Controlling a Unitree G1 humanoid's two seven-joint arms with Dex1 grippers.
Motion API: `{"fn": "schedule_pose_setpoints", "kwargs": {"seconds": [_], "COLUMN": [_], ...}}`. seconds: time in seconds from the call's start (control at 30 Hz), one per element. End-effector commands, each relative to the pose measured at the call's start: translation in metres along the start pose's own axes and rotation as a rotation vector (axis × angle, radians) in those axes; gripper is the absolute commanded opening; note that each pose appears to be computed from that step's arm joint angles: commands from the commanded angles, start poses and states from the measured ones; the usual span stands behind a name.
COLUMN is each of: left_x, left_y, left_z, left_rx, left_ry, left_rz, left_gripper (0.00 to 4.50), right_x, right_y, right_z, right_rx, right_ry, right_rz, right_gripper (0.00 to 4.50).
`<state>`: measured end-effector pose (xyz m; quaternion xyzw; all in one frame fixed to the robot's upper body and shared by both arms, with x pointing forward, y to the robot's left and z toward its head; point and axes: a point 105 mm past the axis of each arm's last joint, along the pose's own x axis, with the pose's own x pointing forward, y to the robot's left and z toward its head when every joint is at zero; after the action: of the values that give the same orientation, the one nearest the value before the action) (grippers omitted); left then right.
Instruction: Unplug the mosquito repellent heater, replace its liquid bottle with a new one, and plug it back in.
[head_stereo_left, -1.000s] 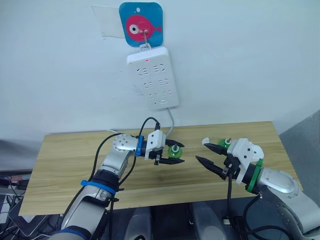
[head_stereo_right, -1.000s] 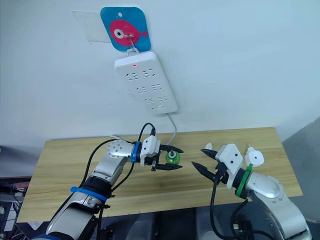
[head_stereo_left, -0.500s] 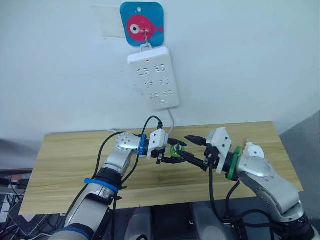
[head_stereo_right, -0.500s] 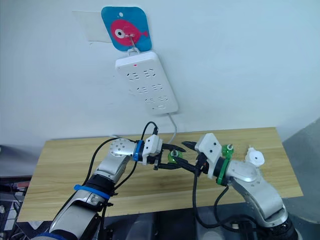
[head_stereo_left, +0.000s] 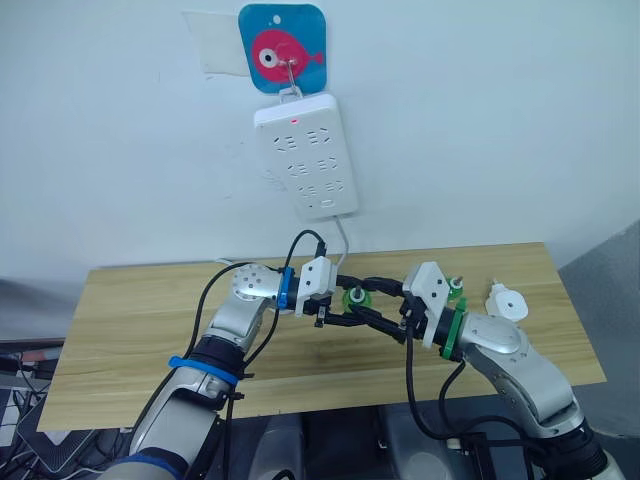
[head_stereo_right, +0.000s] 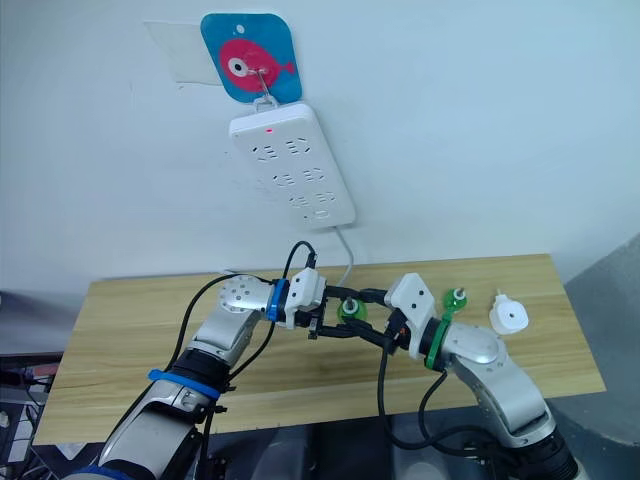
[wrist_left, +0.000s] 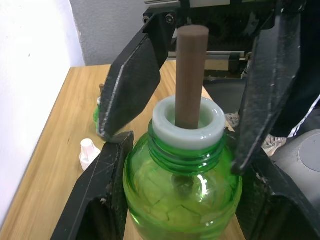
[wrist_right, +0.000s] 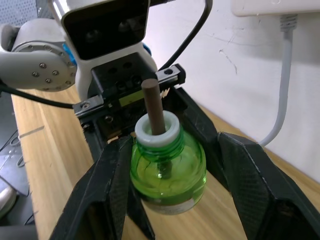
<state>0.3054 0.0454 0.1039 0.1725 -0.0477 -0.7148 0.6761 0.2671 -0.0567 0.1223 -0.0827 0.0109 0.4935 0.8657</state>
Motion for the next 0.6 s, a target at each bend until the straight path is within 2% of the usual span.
{"fn": "schedule_pose_setpoints", "kwargs": {"seconds": [0.03,0.1,0.13,0.4,0.47,0.6], "left_x": [0.003,0.003,0.003,0.003,0.002,-0.002], "left_y": [0.003,0.003,0.003,0.003,0.003,0.006], "left_z": [0.013,0.014,0.014,0.016,0.016,0.022], "left_rx": [0.037,0.035,0.034,-0.004,-0.023,-0.017], "left_ry": [-0.05,-0.052,-0.053,-0.078,-0.082,-0.104], "left_rz": [0.003,0.004,0.004,0.009,0.005,0.03], "left_gripper": [2.27,2.27,2.27,2.27,3.0,4.14], "right_x": [0.002,0.003,0.003,-0.002,-0.006,-0.024], "right_y": [0.005,0.006,0.007,0.004,0.002,-0.011], "right_z": [0.003,0.004,0.005,0.015,0.017,0.023], "right_rx": [-0.02,-0.027,-0.033,-0.028,-0.016,0.05], "right_ry": [-0.019,-0.024,-0.028,-0.068,-0.075,-0.096], "right_rz": [0.019,0.022,0.022,0.005,-0.018,-0.119], "right_gripper": [1.57,0.97,0.85,0.85,0.85,0.85]}}
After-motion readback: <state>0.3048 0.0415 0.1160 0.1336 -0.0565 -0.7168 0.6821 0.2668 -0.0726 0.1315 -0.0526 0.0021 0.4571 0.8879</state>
